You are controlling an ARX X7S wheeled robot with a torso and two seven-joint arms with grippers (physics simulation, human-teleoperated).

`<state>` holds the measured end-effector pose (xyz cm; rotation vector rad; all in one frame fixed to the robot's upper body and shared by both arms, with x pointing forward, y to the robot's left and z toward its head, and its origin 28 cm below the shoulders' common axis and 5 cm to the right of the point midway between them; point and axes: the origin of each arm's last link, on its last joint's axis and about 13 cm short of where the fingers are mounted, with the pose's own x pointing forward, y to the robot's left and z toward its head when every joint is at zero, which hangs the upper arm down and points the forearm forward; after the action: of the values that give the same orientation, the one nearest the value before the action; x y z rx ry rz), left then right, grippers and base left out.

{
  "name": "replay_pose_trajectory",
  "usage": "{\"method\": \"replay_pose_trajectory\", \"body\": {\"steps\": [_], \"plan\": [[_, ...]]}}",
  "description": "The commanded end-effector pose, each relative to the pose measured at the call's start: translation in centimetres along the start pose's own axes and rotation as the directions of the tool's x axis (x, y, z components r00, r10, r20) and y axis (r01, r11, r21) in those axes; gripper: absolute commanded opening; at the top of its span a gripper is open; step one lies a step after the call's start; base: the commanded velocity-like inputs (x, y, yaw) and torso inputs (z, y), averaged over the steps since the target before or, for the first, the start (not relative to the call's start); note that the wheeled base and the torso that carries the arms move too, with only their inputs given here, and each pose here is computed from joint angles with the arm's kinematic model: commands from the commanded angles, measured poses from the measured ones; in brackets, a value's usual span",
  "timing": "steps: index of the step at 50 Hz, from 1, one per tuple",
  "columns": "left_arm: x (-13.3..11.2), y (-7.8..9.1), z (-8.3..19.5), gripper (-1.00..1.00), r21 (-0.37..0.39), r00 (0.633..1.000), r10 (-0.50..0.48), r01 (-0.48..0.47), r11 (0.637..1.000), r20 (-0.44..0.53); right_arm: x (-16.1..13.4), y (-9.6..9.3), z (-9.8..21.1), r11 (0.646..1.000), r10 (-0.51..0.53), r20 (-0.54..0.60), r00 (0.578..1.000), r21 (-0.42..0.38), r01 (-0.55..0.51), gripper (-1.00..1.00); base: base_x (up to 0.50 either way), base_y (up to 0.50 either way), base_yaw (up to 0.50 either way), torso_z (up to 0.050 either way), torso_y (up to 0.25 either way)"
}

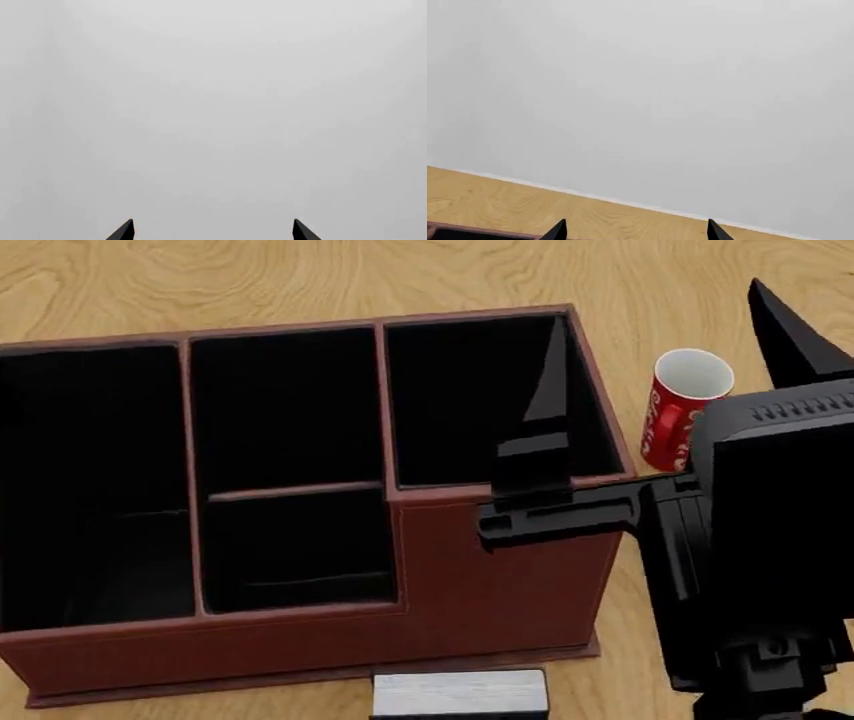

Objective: Pick up the book and place it in the right compartment of the caddy.

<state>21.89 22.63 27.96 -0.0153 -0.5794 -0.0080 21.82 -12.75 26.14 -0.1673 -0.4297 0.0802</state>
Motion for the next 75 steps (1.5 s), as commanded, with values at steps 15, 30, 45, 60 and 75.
{"method": "replay_pose_trajectory", "body": {"steps": [15,30,45,60,75], "plan": [[0.3,0.7,1.2,1.0,-0.02,0.998,0.035,-0.034,0.999,0.061,5.0,-3.0,6.5,0.771,0.621,-0.204,0.757,-0.016,-0.637,1.0,0.0,0.0,0.0,0.0,0.0],[0.2,1.0,0.8,1.0,-0.016,0.997,0.055,-0.054,0.998,0.056,6.3,-3.9,6.4,0.536,0.739,-0.494,0.458,0.019,-0.844,1.0,0.0,0.0,0.0,0.0,0.0],[0.2,1.1,0.4,1.0,-0.02,0.997,0.063,-0.062,0.998,0.05,5.6,-5.4,7.9,0.365,0.712,-0.676,0.191,0.124,-0.923,1.0,0.0,0.0,0.0,0.0,0.0],[0.0,1.4,0.3,1.0,-0.024,0.996,0.072,-0.071,0.997,0.05,5.4,-5.1,6.9,0.302,0.655,-0.751,0.085,0.157,-0.94,1.0,0.0,0.0,0.0,0.0,0.0],[-0.1,1.4,0.7,1.0,-0.024,0.995,0.077,-0.075,0.997,0.058,5.7,-3.9,5.2,0.234,0.648,-0.761,0.029,0.162,-0.959,1.0,0.0,0.0,0.0,0.0,0.0]]}}
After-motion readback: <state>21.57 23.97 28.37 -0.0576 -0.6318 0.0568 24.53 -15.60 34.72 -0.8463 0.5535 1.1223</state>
